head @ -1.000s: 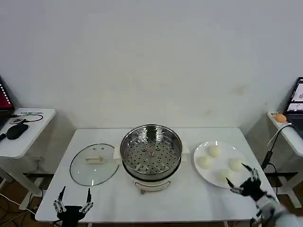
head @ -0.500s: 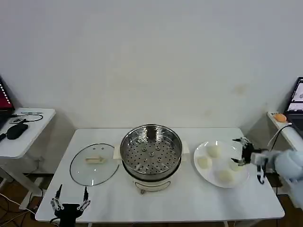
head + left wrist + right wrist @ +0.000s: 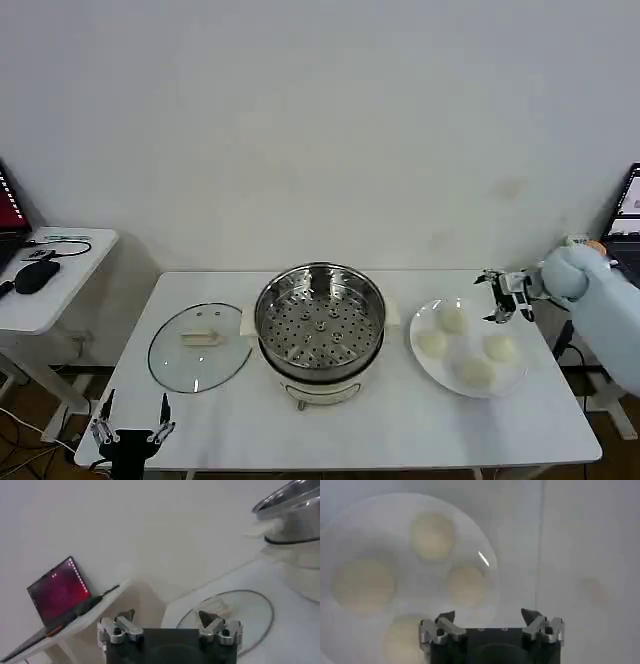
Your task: Take steamed baozi put them in steamer then cover it.
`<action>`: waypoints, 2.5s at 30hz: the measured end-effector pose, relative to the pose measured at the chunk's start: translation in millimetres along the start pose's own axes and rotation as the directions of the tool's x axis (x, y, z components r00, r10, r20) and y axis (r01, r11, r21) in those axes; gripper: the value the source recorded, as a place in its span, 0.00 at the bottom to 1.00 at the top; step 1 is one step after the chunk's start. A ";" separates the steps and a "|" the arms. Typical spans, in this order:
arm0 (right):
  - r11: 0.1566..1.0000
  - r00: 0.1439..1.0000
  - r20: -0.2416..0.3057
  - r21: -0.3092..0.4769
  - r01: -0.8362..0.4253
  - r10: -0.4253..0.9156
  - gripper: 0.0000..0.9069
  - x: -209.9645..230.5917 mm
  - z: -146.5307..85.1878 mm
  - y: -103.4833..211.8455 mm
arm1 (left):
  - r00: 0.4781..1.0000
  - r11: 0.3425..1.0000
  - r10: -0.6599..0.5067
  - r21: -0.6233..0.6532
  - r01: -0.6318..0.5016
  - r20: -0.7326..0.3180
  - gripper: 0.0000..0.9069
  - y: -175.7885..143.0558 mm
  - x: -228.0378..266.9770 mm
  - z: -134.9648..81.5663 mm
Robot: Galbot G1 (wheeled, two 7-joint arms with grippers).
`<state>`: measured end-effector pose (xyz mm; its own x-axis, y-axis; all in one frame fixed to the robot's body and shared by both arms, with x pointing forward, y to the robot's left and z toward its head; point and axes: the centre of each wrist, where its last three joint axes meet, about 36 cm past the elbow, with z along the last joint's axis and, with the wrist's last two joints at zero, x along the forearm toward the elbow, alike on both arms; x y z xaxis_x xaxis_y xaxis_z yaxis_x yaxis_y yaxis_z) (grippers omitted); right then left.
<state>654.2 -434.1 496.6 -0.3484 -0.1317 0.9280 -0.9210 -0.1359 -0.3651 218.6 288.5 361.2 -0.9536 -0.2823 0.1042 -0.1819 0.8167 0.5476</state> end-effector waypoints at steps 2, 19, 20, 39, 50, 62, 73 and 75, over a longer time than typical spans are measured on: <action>1.000 1.000 -0.001 0.003 0.026 -0.026 1.00 -7.9 -2.7 -3.0 | 1.000 1.000 -0.002 0.000 0.002 -0.002 1.00 0.3 -0.3 0.7; 0.998 0.998 -0.025 0.010 0.066 -0.066 1.00 -38.9 -18.7 -29.5 | 1.000 1.000 -0.021 -0.015 0.021 -0.007 1.00 6.4 -1.1 8.5; 0.998 0.997 -0.026 0.010 0.068 -0.068 1.00 -40.8 -19.7 -30.3 | 1.000 1.000 -0.023 -0.016 0.022 -0.007 1.00 6.7 -0.9 8.9; 0.994 0.993 -0.050 0.007 0.106 -0.105 0.78 -67.8 -29.7 -33.4 | 1.000 0.999 -0.031 -0.020 0.031 0.006 1.00 10.8 0.3 6.9; 0.995 0.994 -0.046 0.006 0.096 -0.095 0.60 -64.4 -28.8 -37.2 | 1.000 0.999 -0.028 -0.017 0.028 0.011 1.00 9.7 3.4 5.4; 0.999 0.999 -0.032 0.027 0.023 -0.022 0.60 -16.6 -25.1 -54.8 | 1.000 1.000 -0.020 -0.016 0.020 0.015 1.00 6.1 1.6 6.4; 0.988 0.992 0.046 0.104 -0.118 0.114 0.61 69.3 -54.5 -80.8 | 0.999 1.000 -0.001 -0.020 0.002 0.038 1.00 2.0 -1.2 1.7; 0.980 0.988 0.077 0.138 -0.142 0.133 0.61 84.1 -69.1 -87.0 | 0.999 1.000 0.000 -0.022 0.001 0.041 1.00 2.6 -1.2 0.9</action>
<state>693.0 -365.5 611.5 -0.4533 -0.2234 0.8629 -0.8292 -0.2496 -0.5002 219.1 291.4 361.8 -0.9627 -0.2615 0.0696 -0.1776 0.8049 0.5662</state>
